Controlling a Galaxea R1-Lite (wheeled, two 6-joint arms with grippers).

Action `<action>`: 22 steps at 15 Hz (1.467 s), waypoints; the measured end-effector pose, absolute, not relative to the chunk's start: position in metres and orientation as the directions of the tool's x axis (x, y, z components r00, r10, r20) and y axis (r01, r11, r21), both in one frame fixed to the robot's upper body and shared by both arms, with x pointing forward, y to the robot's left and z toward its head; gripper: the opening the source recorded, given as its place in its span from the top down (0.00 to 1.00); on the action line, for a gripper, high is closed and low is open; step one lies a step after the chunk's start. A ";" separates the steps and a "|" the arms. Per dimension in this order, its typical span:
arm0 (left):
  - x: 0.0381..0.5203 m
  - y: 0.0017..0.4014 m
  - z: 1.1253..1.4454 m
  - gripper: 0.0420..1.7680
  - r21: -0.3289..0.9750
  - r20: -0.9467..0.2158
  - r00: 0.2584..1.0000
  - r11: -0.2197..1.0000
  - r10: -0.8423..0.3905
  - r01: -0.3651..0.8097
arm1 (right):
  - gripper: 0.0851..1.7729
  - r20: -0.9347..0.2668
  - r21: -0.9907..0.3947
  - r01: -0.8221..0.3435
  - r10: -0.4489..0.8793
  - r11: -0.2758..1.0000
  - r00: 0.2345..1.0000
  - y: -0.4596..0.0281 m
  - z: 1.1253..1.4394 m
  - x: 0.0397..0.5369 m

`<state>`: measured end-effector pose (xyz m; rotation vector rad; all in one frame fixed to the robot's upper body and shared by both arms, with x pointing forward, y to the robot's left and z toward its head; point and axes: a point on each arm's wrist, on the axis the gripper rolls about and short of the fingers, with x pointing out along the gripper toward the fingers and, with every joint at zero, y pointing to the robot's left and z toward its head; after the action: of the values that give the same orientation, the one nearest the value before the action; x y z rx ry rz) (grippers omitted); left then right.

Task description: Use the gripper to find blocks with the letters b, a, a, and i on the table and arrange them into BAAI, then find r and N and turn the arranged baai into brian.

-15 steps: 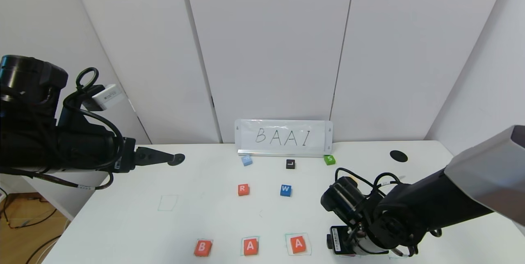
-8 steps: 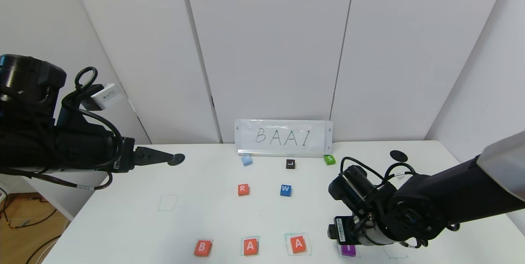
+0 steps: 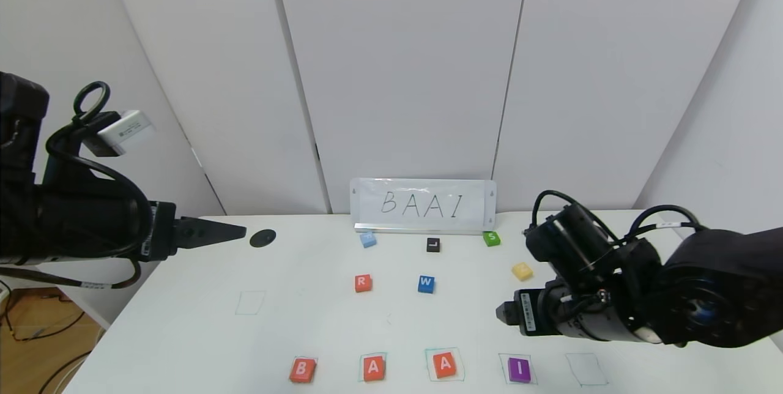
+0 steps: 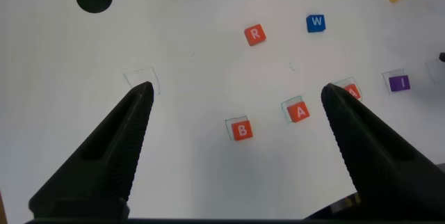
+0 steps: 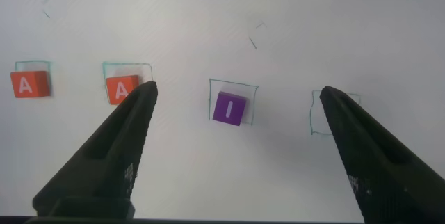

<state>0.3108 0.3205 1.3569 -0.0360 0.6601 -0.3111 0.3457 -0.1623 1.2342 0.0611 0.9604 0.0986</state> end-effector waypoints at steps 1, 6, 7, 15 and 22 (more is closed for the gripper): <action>0.301 0.320 1.360 0.03 -0.131 -0.599 0.744 0.952 -0.297 0.275 | 0.05 -0.798 0.092 -0.060 0.110 0.994 0.593 -0.168 1.246 0.341; 0.239 0.322 1.381 0.03 -0.102 -0.579 0.761 0.952 -0.292 0.288 | 0.04 -0.693 0.086 -0.071 0.111 0.994 0.712 -0.202 1.309 0.302; 0.223 0.323 1.384 0.03 -0.087 -0.576 0.766 0.954 -0.284 0.288 | 0.04 -0.678 0.086 -0.071 0.111 0.994 0.726 -0.212 1.320 0.290; 0.082 0.329 1.384 0.03 0.019 -0.491 0.837 0.957 -0.242 0.288 | 0.04 -0.432 0.041 0.075 -0.050 0.996 0.900 -0.316 1.376 0.180; -0.016 0.322 1.348 0.03 0.057 -0.409 0.898 0.977 -0.164 0.205 | 0.04 -0.235 0.069 0.229 -0.207 0.971 0.950 -0.344 1.344 0.067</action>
<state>-0.0161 0.3222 1.3479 0.0998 0.4145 -0.1915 0.0671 -0.3442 1.3441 0.0964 0.2291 -0.2223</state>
